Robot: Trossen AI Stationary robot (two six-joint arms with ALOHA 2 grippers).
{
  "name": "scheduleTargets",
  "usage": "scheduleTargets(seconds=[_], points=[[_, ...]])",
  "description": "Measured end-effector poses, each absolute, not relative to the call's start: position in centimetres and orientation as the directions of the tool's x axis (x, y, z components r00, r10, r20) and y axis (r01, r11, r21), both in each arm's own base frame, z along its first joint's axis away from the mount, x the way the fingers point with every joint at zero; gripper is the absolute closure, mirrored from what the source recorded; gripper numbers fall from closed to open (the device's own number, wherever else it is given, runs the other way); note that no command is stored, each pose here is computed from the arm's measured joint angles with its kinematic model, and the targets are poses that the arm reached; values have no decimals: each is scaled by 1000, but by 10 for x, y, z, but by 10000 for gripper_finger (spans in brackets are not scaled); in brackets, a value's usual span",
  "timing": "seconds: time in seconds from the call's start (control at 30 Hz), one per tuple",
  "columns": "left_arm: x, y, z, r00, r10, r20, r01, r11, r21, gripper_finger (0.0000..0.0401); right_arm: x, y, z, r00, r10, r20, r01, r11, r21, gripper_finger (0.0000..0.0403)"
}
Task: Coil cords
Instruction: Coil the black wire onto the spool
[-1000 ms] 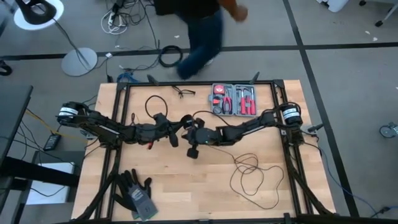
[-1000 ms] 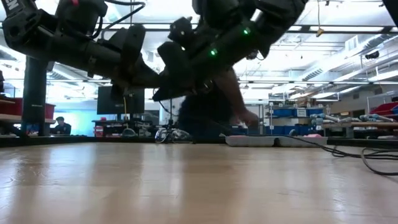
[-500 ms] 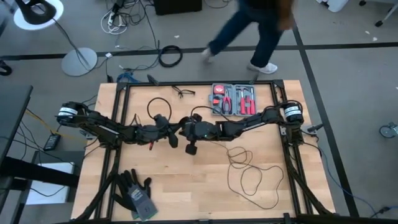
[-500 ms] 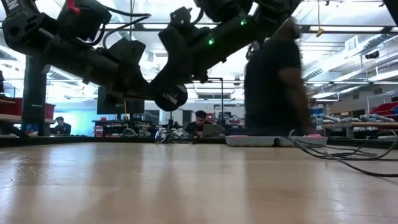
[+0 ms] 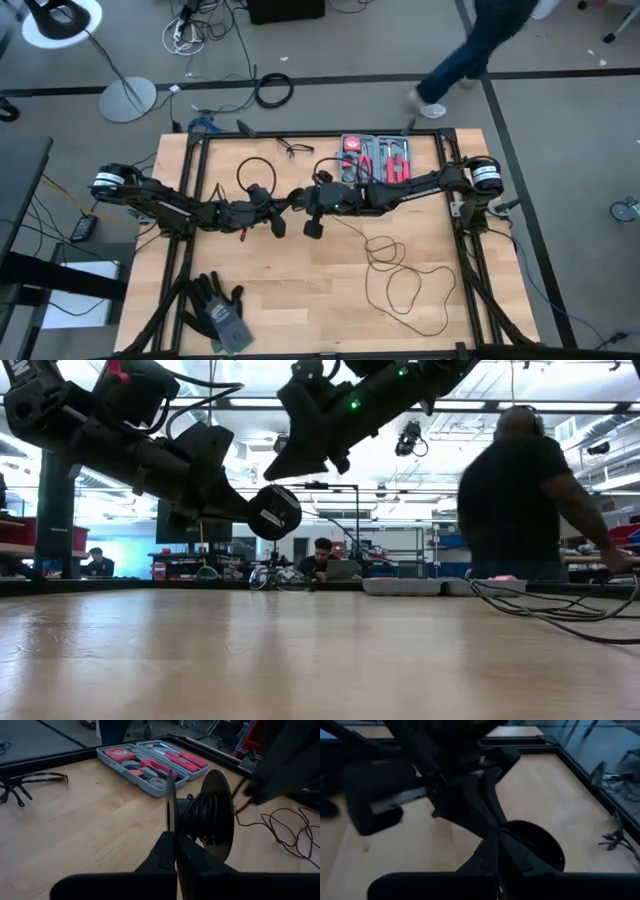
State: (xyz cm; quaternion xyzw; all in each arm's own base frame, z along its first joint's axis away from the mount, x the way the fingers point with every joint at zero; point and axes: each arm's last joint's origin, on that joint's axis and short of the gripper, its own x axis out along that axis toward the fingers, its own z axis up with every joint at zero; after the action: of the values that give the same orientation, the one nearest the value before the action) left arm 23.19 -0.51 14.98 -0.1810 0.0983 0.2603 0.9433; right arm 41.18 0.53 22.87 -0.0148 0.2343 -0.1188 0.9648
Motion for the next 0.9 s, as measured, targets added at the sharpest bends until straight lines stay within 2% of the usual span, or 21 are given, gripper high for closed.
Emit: scheduleTargets(seconds=[0.33, 0.5, 0.63, 0.8, 0.9], points=[[232, -5, 149, 846, 451, -284, -525, 794, -307, 401, 412, 13, 225, 868, -148, -474, 147, 988, -41, 403], [233, -5, 154, 861, 449, -239, -507, 791, -341, 401, 411, 15, 223, 860, -83, -504, 107, 994, 18, 403], [234, -5, 157, 867, 448, -217, -498, 791, -356, 401, 407, 19, 218, 824, -126, -552, 143, 990, -13, 403], [235, -6, 158, 880, 426, -210, -475, 801, -364, 401, 396, 26, 207, 704, -316, -636, 281, 946, -160, 403], [235, -6, 157, 886, 411, -214, -463, 807, -366, 401, 392, 29, 205, 673, -343, -655, 307, 936, -175, 403]])
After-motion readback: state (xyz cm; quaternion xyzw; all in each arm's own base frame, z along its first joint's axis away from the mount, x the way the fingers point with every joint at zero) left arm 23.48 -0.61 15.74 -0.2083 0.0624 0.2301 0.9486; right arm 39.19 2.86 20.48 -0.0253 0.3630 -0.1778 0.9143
